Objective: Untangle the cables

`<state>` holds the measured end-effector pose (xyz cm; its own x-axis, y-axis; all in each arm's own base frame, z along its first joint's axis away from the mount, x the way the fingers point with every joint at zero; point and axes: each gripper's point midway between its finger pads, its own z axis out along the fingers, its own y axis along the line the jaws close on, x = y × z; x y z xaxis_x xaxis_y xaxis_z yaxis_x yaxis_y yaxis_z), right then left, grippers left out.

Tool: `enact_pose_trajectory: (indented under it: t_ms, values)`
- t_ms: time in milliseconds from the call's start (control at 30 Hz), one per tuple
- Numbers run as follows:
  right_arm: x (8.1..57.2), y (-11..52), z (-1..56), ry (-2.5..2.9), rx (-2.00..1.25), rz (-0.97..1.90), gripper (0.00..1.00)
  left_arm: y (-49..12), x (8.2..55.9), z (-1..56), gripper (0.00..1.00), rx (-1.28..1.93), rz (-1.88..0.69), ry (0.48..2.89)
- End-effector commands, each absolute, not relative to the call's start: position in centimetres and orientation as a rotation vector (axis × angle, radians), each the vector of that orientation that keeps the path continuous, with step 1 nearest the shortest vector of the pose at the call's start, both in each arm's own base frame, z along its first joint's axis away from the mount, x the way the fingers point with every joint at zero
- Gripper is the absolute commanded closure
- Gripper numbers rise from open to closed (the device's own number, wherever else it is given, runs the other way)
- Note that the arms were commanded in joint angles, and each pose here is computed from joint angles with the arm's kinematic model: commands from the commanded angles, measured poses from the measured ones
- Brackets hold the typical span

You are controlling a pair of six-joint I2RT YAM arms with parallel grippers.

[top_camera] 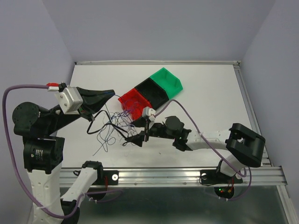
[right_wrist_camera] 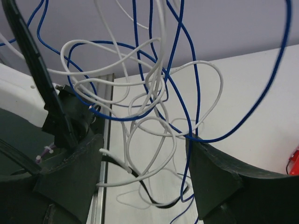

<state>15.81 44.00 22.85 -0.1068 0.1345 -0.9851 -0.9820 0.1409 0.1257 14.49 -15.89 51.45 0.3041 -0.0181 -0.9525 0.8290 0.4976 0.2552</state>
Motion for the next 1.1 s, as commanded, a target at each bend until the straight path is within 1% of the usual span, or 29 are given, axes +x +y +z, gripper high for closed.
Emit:
enact_pose_trajectory:
  t_ms: [0, 67, 133, 167, 233, 333, 367, 433, 467, 533, 567, 600, 667, 700, 733, 767, 800, 833, 867, 933, 967, 1067]
  values:
    - [15.4, 46.5, 26.9, 1.127, -0.951, 1.329, 0.24, -16.0, 13.4, 52.7, 1.00, 0.909, -0.662, 1.060]
    - [15.5, 47.1, 26.4, 1.130, -0.960, 1.338, 0.25, -16.0, 13.4, 52.7, 1.00, 0.909, -0.662, 1.058]
    - [15.4, 47.5, 27.2, 1.102, -0.948, 1.369, 0.24, -16.0, 13.3, 52.7, 1.00, 0.911, -0.665, 1.056]
    - [15.0, 47.9, 26.9, 1.092, -0.970, 1.394, 0.29, -16.0, 13.3, 52.7, 1.00, 0.912, -0.666, 1.055]
    - [14.4, 48.5, 27.4, 1.063, -0.997, 1.435, 0.53, -16.0, 13.3, 52.7, 1.00, 0.909, -0.664, 1.055]
    - [13.9, 48.5, 27.4, 1.060, -1.006, 1.463, 0.54, -15.8, 13.7, 52.8, 1.00, 0.890, -0.643, 1.059]
    - [14.1, 48.3, 27.4, 1.066, -0.993, 1.458, 0.71, -15.7, 13.9, 52.8, 1.00, 0.884, -0.634, 1.060]
    - [14.5, 47.8, 28.0, 1.074, -0.953, 1.438, 0.88, -15.6, 14.2, 52.6, 1.00, 0.878, -0.628, 1.068]
    - [14.9, 47.5, 27.4, 1.103, -0.930, 1.415, 0.96, -15.4, 14.5, 52.6, 1.00, 0.864, -0.615, 1.073]
    - [15.4, 46.8, 27.0, 1.128, -0.902, 1.382, 0.98, -14.7, 15.0, 53.3, 1.00, 0.819, -0.559, 1.071]
    - [16.3, 46.4, 26.5, 1.166, -0.860, 1.341, 0.98, -13.5, 16.2, 53.9, 1.00, 0.741, -0.487, 1.089]
    - [16.7, 45.7, 24.3, 1.239, -0.854, 1.299, 0.99, -12.6, 16.6, 54.7, 1.00, 0.706, -0.415, 1.075]
    - [18.5, 44.1, 23.2, 1.320, -0.754, 1.214, 1.00, -9.6, 18.5, 55.9, 1.00, 0.557, -0.253, 1.090]
    - [18.9, 42.7, 20.9, 1.400, -0.731, 1.183, 1.00, -8.4, 19.4, 56.1, 1.00, 0.521, -0.172, 1.093]
    - [19.3, 41.9, 20.1, 1.436, -0.706, 1.158, 1.00, -7.2, 20.1, 56.5, 1.00, 0.470, -0.110, 1.096]
    - [20.3, 40.4, 20.5, 1.459, -0.630, 1.107, 0.99, -4.4, 21.1, 57.2, 1.00, 0.344, 0.009, 1.104]
    - [20.9, 38.8, 18.5, 1.541, -0.589, 1.049, 0.99, -2.7, 22.1, 56.9, 1.00, 0.289, 0.101, 1.118]
    - [22.6, 36.9, 17.8, 1.591, -0.482, 0.947, 0.99, 0.8, 22.6, 56.9, 1.00, 0.131, 0.239, 1.141]
    - [23.3, 35.3, 18.8, 1.594, -0.405, 0.910, 0.99, 2.5, 22.4, 57.9, 1.00, 0.049, 0.309, 1.095]
    - [24.6, 31.8, 16.4, 1.708, -0.271, 0.776, 0.99, 5.2, 22.9, 56.8, 1.00, -0.061, 0.444, 1.103]
    - [25.8, 29.4, 16.3, 1.723, -0.154, 0.674, 0.99, 5.2, 22.7, 57.5, 1.00, -0.077, 0.438, 1.057]
    - [26.3, 24.5, 16.1, 1.746, 0.039, 0.567, 0.99, 5.2, 22.9, 57.1, 1.00, -0.076, 0.438, 1.059]
